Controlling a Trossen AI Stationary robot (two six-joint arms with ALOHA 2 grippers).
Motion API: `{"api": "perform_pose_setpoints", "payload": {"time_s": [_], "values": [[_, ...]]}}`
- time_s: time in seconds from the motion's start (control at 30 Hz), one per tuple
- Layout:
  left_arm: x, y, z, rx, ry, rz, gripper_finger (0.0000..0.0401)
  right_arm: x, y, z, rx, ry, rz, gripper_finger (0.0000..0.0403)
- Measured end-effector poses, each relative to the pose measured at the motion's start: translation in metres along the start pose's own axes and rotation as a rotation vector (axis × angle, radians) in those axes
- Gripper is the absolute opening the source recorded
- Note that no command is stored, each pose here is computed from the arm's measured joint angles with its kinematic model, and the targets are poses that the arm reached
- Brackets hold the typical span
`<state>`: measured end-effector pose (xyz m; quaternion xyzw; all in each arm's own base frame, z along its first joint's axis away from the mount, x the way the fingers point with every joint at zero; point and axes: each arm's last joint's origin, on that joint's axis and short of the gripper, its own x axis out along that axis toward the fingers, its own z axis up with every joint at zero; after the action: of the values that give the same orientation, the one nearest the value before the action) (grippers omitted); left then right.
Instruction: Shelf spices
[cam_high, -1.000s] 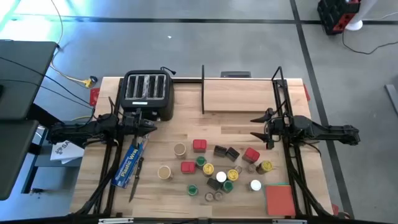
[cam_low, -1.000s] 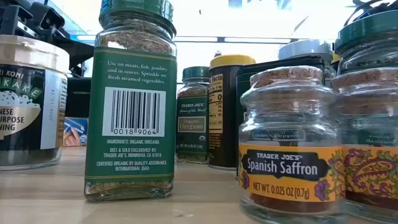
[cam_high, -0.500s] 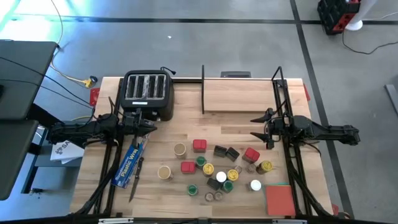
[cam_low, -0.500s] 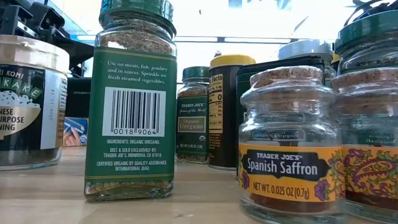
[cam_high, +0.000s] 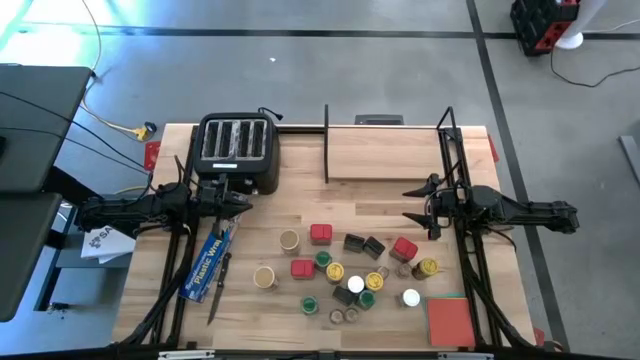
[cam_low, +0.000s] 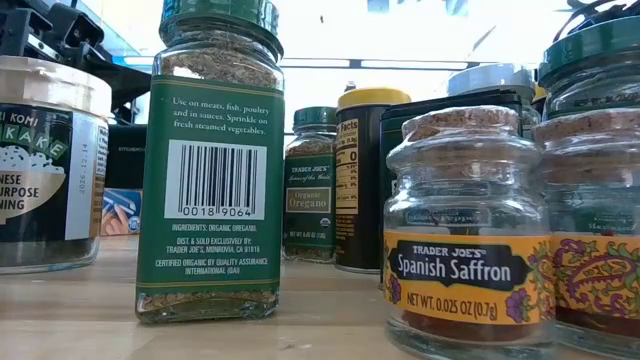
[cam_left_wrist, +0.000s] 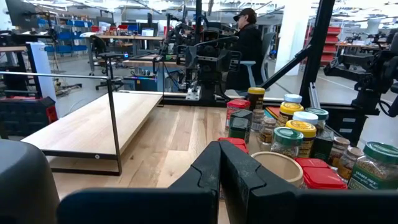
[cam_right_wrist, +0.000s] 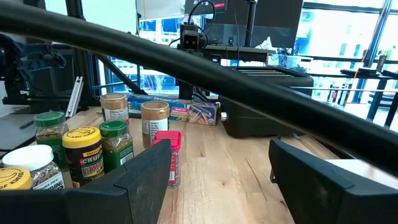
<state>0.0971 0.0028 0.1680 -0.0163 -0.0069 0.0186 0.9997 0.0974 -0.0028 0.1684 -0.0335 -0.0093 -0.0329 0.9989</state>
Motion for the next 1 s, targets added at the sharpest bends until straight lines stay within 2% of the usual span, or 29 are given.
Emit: {"api": "perform_pose_setpoints", "payload": {"time_s": [0.1,0.17,0.3,0.47,0.57,0.67,0.77,0.87,1.0], "values": [[0.0,0.0,0.001,-0.007,-0.006,0.007,0.0001,0.0,0.0,0.0,0.0,0.0,0.0,0.0265],[0.0,0.002,0.004,-0.02,-0.045,0.078,0.0001,0.0,0.0,0.0,0.0,0.0,0.0,0.0265],[-0.001,0.004,0.012,-0.194,-0.14,0.151,0.0001,0.0,0.0,0.0,0.0,0.0,0.0,0.0265],[-0.002,0.008,0.014,-0.275,-0.188,0.278,0.0001,0.0,0.0,0.0,0.0,0.0,0.0,0.0265],[-0.003,0.009,0.021,-0.359,-0.269,0.278,0.0001,0.0,0.0,0.0,0.0,0.0,0.0,0.0265],[-0.001,0.006,0.028,-0.367,-0.327,0.198,0.0001,0.0,0.0,0.0,0.0,0.0,0.0,0.0265],[0.004,0.002,0.041,-0.366,-0.322,0.132,0.0001,0.0,0.0,0.0,0.0,0.0,0.0,0.0265],[0.017,-0.004,0.058,-0.274,-0.244,0.149,0.0001,0.0,0.0,0.0,0.0,0.0,0.0,0.0265],[0.051,-0.016,0.087,-0.158,-0.134,0.193,0.0001,0.0,0.0,0.0,0.0,0.0,0.0,0.0265]]}}
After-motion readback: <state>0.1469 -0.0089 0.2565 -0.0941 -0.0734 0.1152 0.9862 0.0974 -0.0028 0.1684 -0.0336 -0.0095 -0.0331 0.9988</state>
